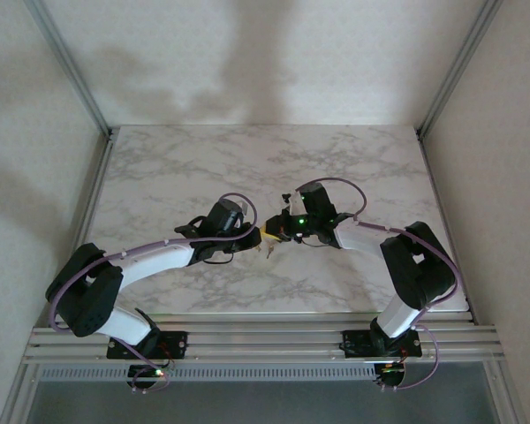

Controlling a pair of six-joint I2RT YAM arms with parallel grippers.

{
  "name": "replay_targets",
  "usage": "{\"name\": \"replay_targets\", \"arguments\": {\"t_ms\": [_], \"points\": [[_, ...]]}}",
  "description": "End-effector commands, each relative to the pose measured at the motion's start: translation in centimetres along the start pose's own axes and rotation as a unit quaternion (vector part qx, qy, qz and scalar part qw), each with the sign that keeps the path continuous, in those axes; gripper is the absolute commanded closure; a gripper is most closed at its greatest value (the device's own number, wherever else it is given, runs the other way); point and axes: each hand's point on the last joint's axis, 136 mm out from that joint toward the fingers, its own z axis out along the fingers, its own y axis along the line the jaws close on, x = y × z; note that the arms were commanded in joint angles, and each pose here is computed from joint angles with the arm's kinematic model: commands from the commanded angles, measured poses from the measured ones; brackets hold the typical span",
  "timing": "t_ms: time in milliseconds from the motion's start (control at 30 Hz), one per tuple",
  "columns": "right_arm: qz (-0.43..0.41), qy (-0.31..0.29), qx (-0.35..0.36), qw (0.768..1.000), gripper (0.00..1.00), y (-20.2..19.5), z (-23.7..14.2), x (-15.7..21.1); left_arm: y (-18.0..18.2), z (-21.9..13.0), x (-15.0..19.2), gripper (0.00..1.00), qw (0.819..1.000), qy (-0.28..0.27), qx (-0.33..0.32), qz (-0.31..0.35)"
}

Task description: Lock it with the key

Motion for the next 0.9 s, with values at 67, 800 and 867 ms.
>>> {"name": "replay_targets", "arguments": {"t_ms": [67,800,867], "points": [[-0.026,-0.001,-0.016,1.0,1.0,1.7,-0.2,0.2,-2.6,-1.0,-1.1,0.9,0.999,-0.018,0.038,0.012],[-0.034,-0.019,-0.039,0.998,1.0,3.0,-1.0,0.2,-2.0,-3.0,-1.1,0.53,0.998,-0.026,0.016,0.048],[-0.035,-0.019,-0.043,0.998,1.0,3.2,-1.1,0.2,-2.1,-3.3,-1.0,0.51,0.998,-0.029,0.027,0.052]]}}
